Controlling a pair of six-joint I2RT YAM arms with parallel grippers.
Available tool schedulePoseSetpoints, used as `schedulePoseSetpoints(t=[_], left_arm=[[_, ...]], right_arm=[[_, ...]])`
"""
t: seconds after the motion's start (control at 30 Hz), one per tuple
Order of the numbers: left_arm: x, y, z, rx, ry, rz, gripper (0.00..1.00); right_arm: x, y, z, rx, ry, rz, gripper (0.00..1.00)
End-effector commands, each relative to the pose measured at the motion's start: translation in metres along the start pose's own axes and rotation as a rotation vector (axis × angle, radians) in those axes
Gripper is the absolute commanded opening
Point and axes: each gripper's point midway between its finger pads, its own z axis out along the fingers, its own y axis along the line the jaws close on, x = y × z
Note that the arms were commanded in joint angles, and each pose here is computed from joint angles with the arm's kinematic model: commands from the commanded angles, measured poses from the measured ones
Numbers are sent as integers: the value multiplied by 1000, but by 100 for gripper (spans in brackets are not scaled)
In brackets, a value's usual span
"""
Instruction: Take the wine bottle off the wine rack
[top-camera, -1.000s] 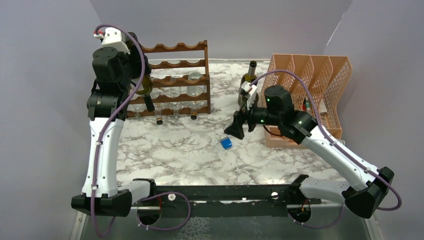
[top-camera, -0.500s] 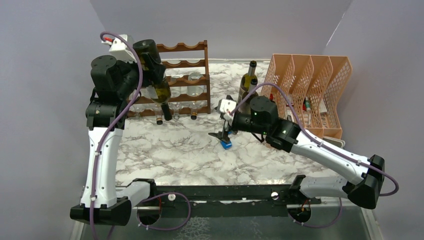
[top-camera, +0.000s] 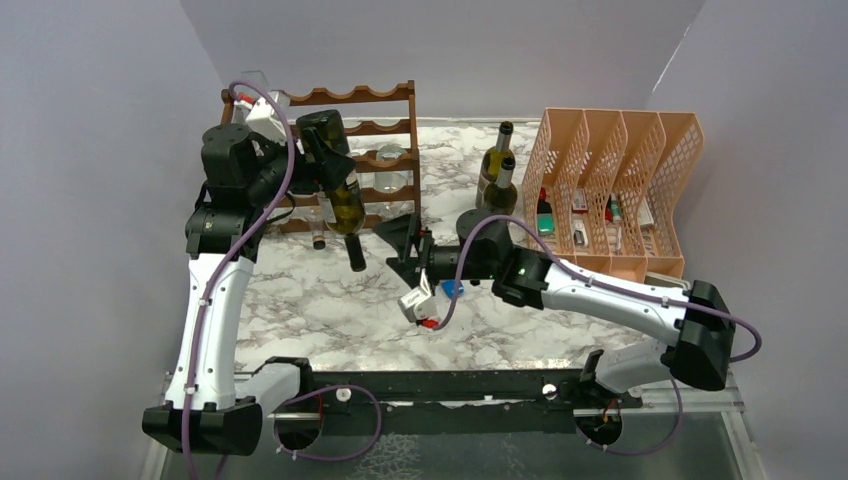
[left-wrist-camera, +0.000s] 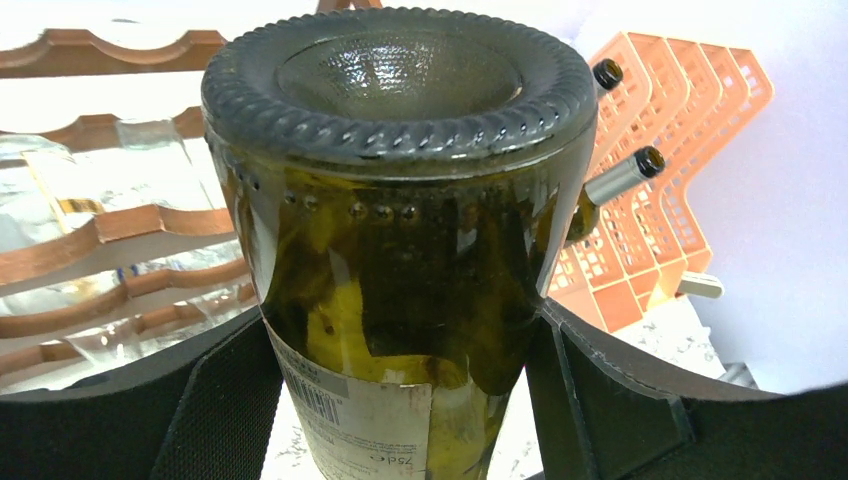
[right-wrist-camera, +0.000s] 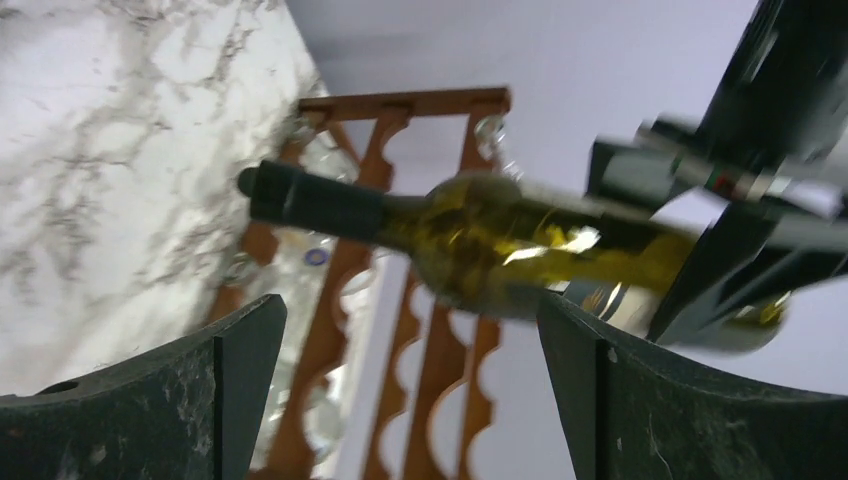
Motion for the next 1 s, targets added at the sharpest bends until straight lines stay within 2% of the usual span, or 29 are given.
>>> schedulePoseSetpoints(t=[0.0, 0.2, 0.4, 0.67, 0.97], left_arm=[[-21, -38, -13, 155, -76, 14, 0], [-3, -35, -7, 177, -18, -39, 0], [0, -37, -7, 192, -7, -48, 0], [15, -37, -5, 212, 34, -70, 0], [32, -38, -3, 248, 97, -110, 0]], right_arm=[[-23, -35, 14, 107, -25, -491, 98], [-24, -22, 28, 88, 3, -694, 97], [-5, 6, 36, 7, 59, -726, 94], [-12, 25, 52, -22, 12, -758, 91], [-28, 32, 75, -26, -51, -803, 78]])
